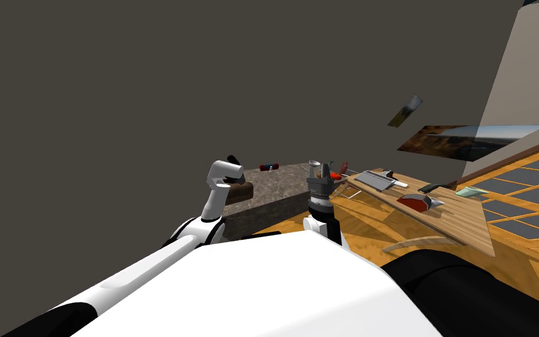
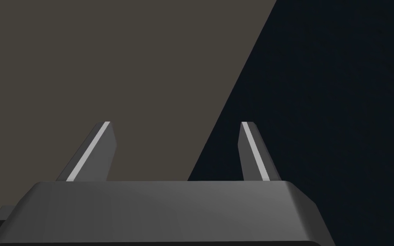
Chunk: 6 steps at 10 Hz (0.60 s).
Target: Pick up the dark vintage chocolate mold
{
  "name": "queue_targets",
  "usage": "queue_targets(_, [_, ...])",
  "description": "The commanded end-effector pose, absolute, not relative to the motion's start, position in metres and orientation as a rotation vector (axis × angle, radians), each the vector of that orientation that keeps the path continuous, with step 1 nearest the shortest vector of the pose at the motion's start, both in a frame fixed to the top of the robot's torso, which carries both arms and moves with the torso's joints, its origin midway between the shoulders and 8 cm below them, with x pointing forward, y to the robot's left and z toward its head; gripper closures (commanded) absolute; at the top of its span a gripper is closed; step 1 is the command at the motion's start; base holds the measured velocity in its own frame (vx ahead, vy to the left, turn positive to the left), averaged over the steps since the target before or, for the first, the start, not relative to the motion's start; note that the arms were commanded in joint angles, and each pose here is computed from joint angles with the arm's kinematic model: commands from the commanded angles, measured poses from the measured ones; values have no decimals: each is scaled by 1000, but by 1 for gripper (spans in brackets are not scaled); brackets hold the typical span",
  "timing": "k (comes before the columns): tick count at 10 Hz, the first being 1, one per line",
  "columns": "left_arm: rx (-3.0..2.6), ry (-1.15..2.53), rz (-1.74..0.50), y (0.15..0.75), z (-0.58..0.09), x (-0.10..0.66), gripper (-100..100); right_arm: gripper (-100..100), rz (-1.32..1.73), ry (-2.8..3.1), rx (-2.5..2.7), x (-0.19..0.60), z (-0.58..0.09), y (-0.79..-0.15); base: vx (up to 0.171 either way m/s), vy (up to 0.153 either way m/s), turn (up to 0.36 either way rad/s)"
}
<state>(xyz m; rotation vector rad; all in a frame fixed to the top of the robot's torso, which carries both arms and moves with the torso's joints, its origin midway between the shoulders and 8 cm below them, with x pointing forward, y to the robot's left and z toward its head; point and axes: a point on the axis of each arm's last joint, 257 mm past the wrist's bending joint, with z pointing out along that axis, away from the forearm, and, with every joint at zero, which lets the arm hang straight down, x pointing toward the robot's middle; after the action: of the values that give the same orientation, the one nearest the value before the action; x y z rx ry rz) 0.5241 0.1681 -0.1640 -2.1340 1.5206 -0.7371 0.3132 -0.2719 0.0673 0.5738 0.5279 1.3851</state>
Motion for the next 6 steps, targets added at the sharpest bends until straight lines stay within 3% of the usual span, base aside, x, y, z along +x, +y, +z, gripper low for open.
queue_targets(1, [-2134,1521,-737,168,-164,524,0,0,1385,528,574,313,67,-272,0,0,0])
queue_targets(2, [-2134,1518,-739,167,-157,521,100,0,1385,528,574,313,67,-272,-10,7,-5])
queue_targets(5, [-2133,1517,-741,166,-152,518,100,0,1385,528,574,313,67,-272,-15,7,-4])
queue_targets(6, [-2134,1516,-740,166,-152,517,0,0,1385,528,574,313,67,-272,0,0,0])
